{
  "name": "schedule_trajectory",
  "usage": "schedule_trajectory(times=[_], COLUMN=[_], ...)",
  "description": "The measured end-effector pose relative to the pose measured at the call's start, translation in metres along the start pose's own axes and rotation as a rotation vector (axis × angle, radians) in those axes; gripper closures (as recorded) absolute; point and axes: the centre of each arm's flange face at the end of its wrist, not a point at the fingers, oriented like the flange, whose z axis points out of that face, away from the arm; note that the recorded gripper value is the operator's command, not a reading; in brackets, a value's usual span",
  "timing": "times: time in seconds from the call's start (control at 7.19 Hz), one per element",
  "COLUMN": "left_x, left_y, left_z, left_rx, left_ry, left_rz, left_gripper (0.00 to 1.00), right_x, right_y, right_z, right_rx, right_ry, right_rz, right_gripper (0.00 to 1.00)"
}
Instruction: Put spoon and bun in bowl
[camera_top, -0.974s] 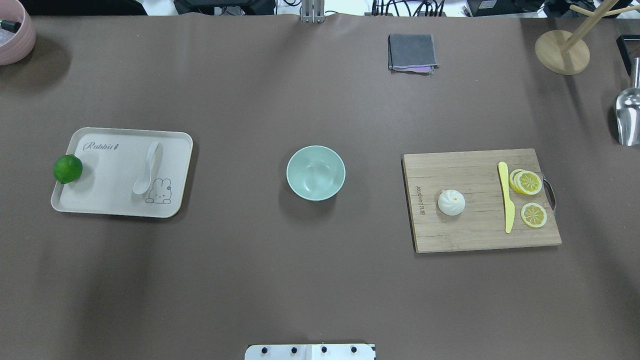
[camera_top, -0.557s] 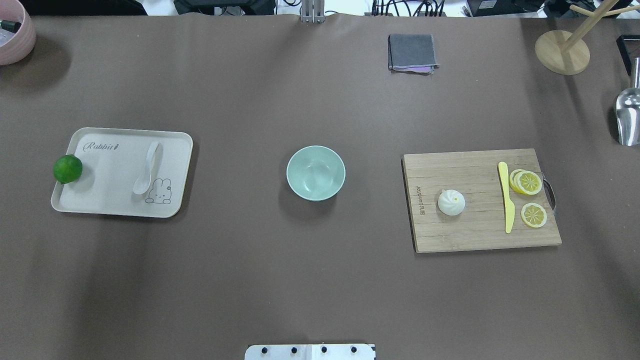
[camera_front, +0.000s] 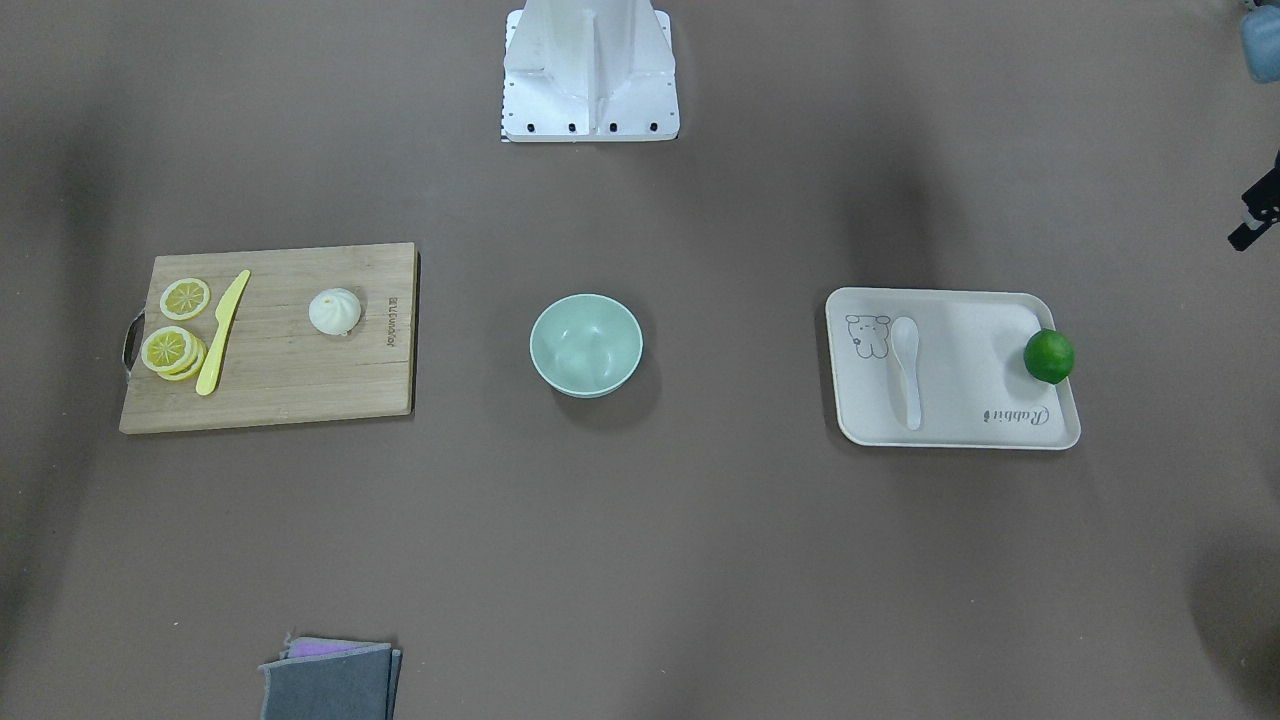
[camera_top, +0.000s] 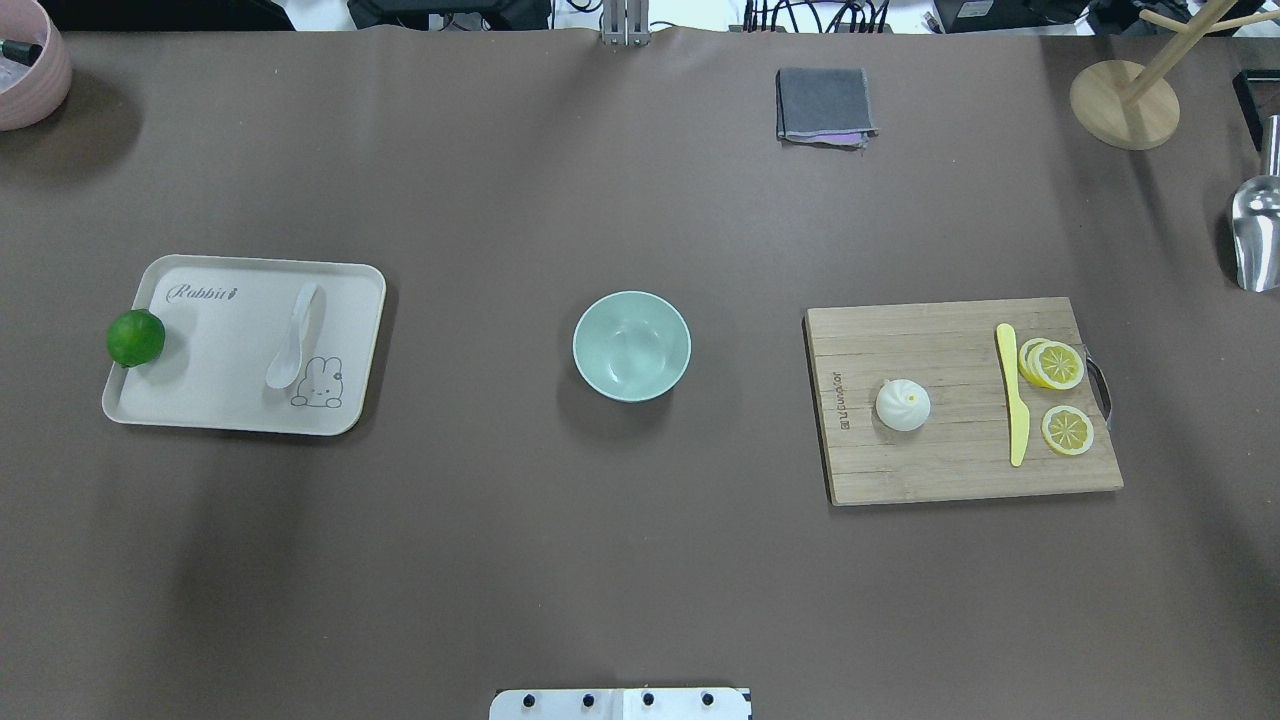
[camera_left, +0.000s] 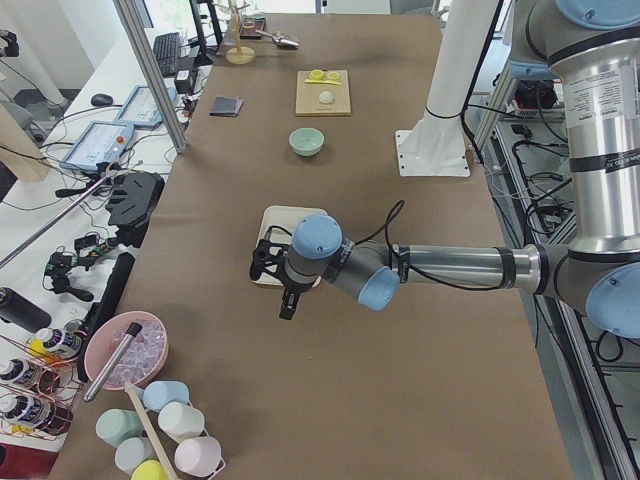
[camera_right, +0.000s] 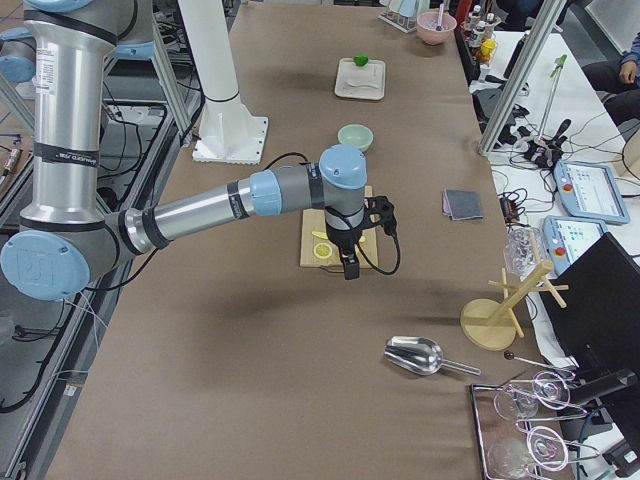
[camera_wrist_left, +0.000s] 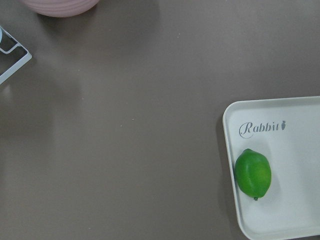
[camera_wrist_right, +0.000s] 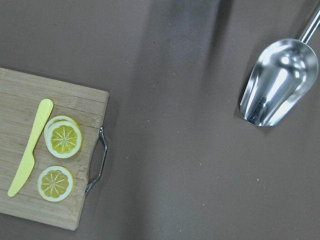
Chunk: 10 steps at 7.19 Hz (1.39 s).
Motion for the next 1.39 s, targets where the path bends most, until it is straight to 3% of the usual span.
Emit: schedule_trajectory(times=[0.28,0.7,1.11,1.39], left_x=[0.055,0.180,0.279,0.320], left_y=[-0.013,-0.038,-0.036,-0.037], left_z=[0.036,0.105,0.156,0.174], left_rx=[-0.023,-0.060,-0.113,-0.145], left_ry=[-0.026,-0.052,-0.110,-0.144], left_rz=[-0.011,-0.025,0.040,0.078], left_gripper=[0.02,0.04,0.15,0.18], right_x=[-0.036,-0.139,-0.259,-0.299], right_y=[-0.011,-0.040,-0.065,-0.061], right_z=[0.005,0.011,0.059,0.078], right_rx=[-0.001,-0.013,-0.037,-0.060], right_ry=[-0.033,-0.077,-0.025,-0.028], right_rz=[0.000,0.058,0.087,0.054], right_gripper=[0.00,0.00,0.00,0.00])
